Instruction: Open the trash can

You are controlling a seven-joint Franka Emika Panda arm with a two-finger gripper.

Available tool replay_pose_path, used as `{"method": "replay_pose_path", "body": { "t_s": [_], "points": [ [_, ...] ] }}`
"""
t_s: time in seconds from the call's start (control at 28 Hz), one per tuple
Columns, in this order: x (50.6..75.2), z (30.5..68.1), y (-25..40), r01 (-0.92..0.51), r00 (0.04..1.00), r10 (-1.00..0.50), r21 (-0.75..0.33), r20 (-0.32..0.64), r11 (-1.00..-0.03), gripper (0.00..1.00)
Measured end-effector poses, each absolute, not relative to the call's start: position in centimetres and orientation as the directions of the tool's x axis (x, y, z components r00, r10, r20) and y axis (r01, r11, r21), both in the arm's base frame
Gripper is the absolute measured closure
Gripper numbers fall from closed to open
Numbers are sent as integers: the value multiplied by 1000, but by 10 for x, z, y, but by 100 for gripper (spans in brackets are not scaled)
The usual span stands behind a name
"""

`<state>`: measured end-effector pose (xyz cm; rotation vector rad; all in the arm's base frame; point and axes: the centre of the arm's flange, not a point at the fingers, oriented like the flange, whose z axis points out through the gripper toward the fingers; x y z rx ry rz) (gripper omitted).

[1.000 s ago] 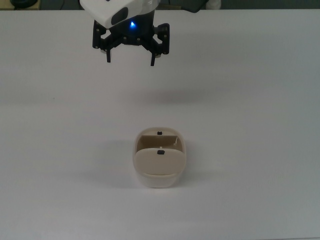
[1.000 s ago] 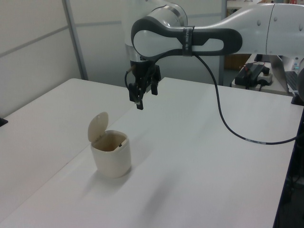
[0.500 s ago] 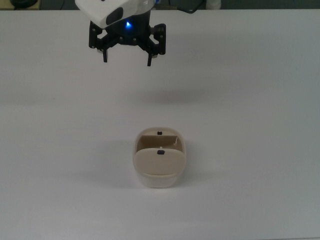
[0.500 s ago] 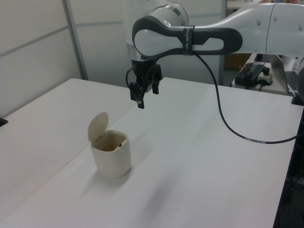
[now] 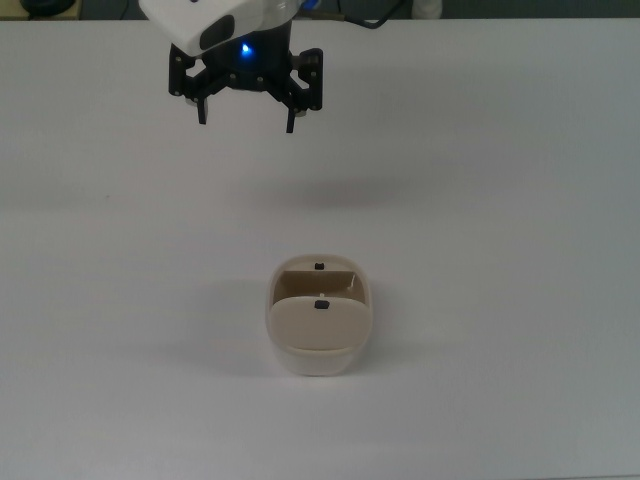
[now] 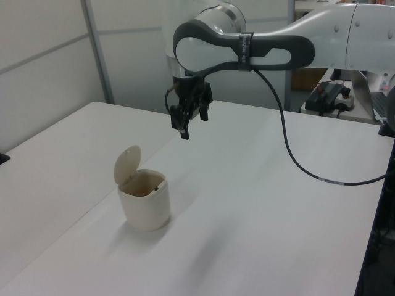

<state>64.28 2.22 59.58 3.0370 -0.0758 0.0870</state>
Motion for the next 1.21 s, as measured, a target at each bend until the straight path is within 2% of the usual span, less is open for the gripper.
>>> {"method": "replay_pose_path", "body": {
  "t_s": [1.21],
  "points": [
    [643,596,-2,-90,995,-84,101,60,-991,0]
  ]
}}
